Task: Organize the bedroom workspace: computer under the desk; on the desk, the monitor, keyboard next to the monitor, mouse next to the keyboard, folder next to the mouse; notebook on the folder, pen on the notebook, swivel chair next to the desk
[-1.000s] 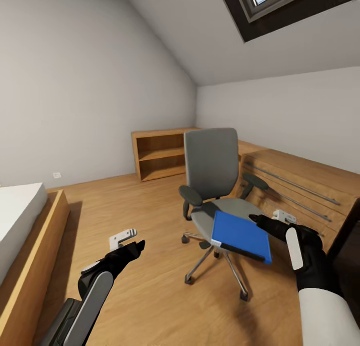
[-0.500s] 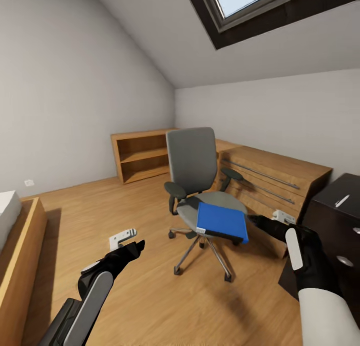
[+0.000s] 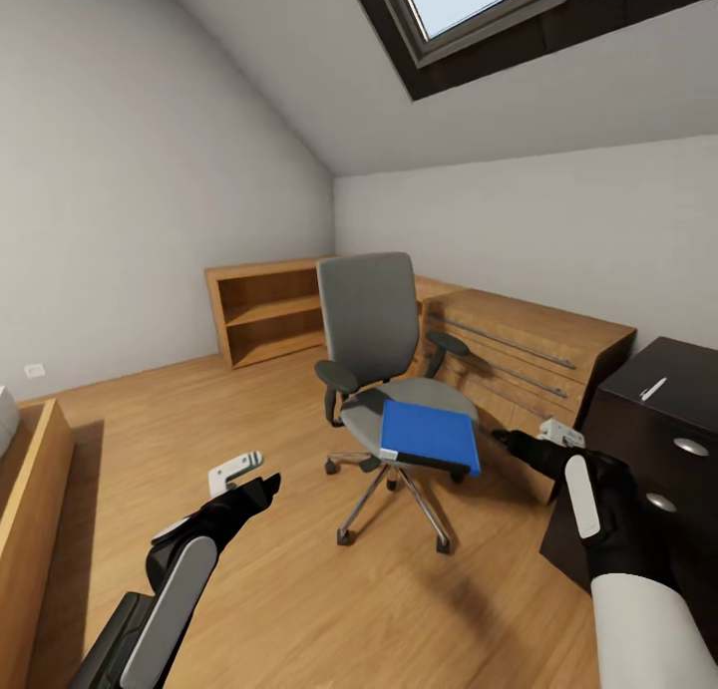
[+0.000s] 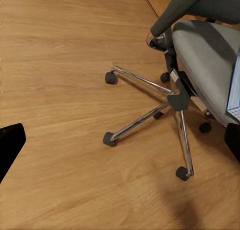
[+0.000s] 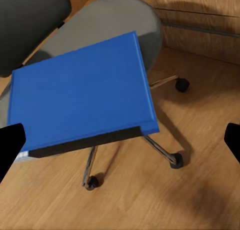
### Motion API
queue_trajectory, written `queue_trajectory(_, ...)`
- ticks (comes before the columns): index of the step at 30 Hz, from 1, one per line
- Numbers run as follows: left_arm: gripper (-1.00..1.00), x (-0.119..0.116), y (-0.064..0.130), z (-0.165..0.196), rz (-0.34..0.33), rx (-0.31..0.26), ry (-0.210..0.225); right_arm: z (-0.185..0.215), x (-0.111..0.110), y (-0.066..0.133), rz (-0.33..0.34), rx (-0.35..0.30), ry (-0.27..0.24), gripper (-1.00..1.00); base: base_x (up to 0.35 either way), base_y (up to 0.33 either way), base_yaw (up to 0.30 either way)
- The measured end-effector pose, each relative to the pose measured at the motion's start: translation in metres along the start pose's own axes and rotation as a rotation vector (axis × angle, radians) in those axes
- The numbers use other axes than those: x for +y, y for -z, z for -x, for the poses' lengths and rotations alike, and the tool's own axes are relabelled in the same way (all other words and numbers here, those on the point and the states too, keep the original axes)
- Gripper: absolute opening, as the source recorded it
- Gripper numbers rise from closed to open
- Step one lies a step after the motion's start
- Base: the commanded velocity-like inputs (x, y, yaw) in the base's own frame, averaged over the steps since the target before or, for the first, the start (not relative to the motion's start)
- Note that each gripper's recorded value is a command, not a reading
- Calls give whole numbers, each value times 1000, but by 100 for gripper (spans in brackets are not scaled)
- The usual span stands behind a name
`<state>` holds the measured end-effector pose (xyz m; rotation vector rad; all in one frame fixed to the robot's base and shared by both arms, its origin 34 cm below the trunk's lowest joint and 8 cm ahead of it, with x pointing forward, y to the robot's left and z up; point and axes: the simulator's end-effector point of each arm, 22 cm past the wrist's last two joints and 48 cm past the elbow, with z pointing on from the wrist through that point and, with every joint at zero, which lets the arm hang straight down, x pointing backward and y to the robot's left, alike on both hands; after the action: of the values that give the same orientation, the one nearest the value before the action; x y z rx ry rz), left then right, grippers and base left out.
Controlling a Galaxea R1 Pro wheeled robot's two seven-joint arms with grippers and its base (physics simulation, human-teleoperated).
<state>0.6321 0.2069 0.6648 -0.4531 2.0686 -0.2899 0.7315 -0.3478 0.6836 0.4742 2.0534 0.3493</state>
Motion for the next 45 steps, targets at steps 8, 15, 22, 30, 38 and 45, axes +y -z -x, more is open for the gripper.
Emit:
queue_trajectory(8, 100, 8, -5, -14, 0, -3, 3, -20, -9, -8, 22, 10, -50, 100, 0, 0, -1)
queue_trajectory(15, 100, 12, -10, -29, -2, -2, 1, -39, -46, -11, 39, 4, -226, 100, 0, 0, 0)
queue_trajectory(22, 100, 18, -14, -43, -4, -2, 0, -64, -59, -19, 106, 28, -290, 100, 0, 0, 0)
queue_trajectory(30, 100, 25, -19, -60, -6, -2, -1, -107, -89, -26, 282, 105, -489, 100, 0, 0, 0)
queue_trajectory(38, 100, 25, -23, -81, -19, 5, -15, -125, -103, -31, 294, 104, -519, 100, 0, 0, 0)
queue_trajectory(45, 100, 28, -31, -95, -15, 30, -22, -138, -111, -39, 277, 119, -522, 100, 0, 0, 0)
